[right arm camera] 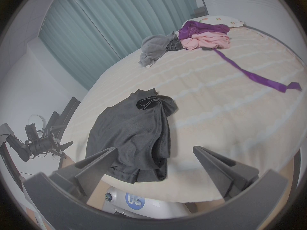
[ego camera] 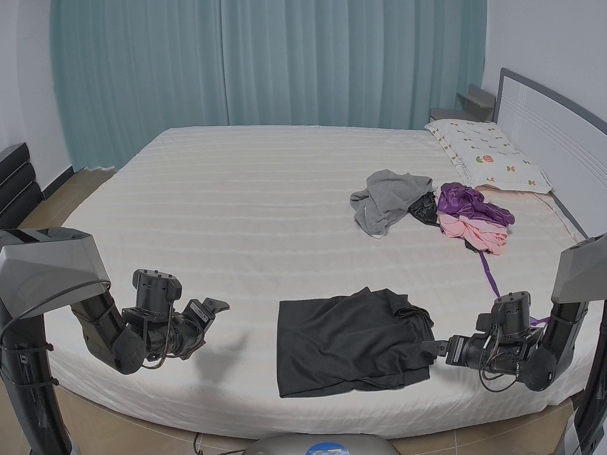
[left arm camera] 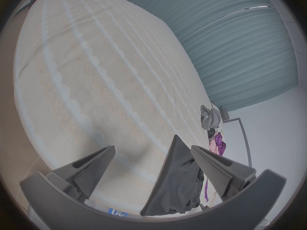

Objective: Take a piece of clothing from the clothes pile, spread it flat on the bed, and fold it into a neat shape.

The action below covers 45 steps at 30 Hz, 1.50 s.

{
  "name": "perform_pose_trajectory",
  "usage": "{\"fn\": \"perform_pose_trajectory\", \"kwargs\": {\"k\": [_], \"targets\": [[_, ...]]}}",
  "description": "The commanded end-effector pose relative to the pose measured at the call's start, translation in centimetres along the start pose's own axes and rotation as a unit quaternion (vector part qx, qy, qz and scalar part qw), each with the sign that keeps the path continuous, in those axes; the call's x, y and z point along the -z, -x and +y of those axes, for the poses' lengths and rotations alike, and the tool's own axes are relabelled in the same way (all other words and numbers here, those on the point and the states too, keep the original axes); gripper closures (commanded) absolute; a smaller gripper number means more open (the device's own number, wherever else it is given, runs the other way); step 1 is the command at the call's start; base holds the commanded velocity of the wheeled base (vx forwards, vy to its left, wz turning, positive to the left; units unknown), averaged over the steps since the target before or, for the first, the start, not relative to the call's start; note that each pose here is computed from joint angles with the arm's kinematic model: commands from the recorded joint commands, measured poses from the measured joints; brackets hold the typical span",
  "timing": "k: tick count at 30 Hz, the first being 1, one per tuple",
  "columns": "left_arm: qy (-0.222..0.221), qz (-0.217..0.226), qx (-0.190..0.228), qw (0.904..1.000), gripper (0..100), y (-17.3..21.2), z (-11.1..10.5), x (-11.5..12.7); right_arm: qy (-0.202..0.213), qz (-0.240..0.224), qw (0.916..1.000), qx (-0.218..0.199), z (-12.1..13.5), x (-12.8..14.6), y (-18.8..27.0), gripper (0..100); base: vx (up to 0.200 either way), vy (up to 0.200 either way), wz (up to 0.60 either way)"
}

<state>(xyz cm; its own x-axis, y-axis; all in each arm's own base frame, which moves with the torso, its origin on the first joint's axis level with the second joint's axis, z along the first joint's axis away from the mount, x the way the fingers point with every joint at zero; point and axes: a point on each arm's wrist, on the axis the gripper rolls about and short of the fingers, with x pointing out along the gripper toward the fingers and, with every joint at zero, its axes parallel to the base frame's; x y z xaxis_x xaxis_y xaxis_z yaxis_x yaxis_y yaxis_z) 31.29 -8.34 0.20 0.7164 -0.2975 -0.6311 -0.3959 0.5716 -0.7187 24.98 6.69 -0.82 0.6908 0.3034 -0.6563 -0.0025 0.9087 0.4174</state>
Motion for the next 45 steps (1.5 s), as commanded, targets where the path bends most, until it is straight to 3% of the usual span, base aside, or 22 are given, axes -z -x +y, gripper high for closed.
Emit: {"fn": "perform_pose_trajectory", "kwargs": {"k": [1, 2, 3, 29, 30, 34, 37, 42, 45], "targets": [[0.000, 0.000, 0.000, 1.0000, 0, 0.0, 0.0, 0.0, -0.007, 0.028, 0.9996, 0.001, -0.6, 0.8, -2.4, 0, 0.000, 0.000, 0.00], [0.000, 0.000, 0.000, 1.0000, 0, 0.0, 0.0, 0.0, -0.006, 0.036, 0.9993, 0.004, -0.8, 1.1, -3.0, 0, 0.000, 0.000, 0.00], [0.000, 0.000, 0.000, 1.0000, 0, 0.0, 0.0, 0.0, -0.006, 0.039, 0.9992, 0.005, -0.9, 1.2, -3.2, 100, 0.000, 0.000, 0.00], [-0.001, -0.003, -0.003, 1.0000, 0, -0.1, 0.0, 0.1, 0.000, 0.054, 0.9981, 0.028, -2.7, 1.7, -0.1, 100, 0.000, 0.000, 0.00], [-0.001, -0.003, -0.003, 1.0000, 0, -0.1, 0.0, 0.1, 0.002, 0.056, 0.9980, 0.029, -2.8, 1.8, -0.1, 0, 0.000, 0.000, 0.00], [0.000, -0.003, -0.003, 1.0000, 0, -0.1, 0.0, 0.1, 0.017, 0.051, 0.9981, 0.030, -3.2, 1.5, 0.0, 0, 0.000, 0.000, 0.00], [-0.001, -0.004, -0.003, 1.0000, 0, -0.1, 0.0, 0.1, 0.015, 0.033, 0.9993, 0.004, -2.6, 0.6, 0.1, 0, 0.000, 0.000, 0.00], [-0.001, -0.003, -0.003, 1.0000, 0, -0.1, 0.0, 0.1, -0.008, -0.006, 0.9989, -0.046, -0.4, -1.7, -0.8, 0, 0.000, 0.000, 0.00], [-0.001, -0.003, -0.003, 1.0000, 0, -0.1, 0.0, 0.1, -0.020, -0.005, 0.9976, -0.067, 1.3, -2.1, -1.9, 0, 0.000, 0.000, 0.00]]}}
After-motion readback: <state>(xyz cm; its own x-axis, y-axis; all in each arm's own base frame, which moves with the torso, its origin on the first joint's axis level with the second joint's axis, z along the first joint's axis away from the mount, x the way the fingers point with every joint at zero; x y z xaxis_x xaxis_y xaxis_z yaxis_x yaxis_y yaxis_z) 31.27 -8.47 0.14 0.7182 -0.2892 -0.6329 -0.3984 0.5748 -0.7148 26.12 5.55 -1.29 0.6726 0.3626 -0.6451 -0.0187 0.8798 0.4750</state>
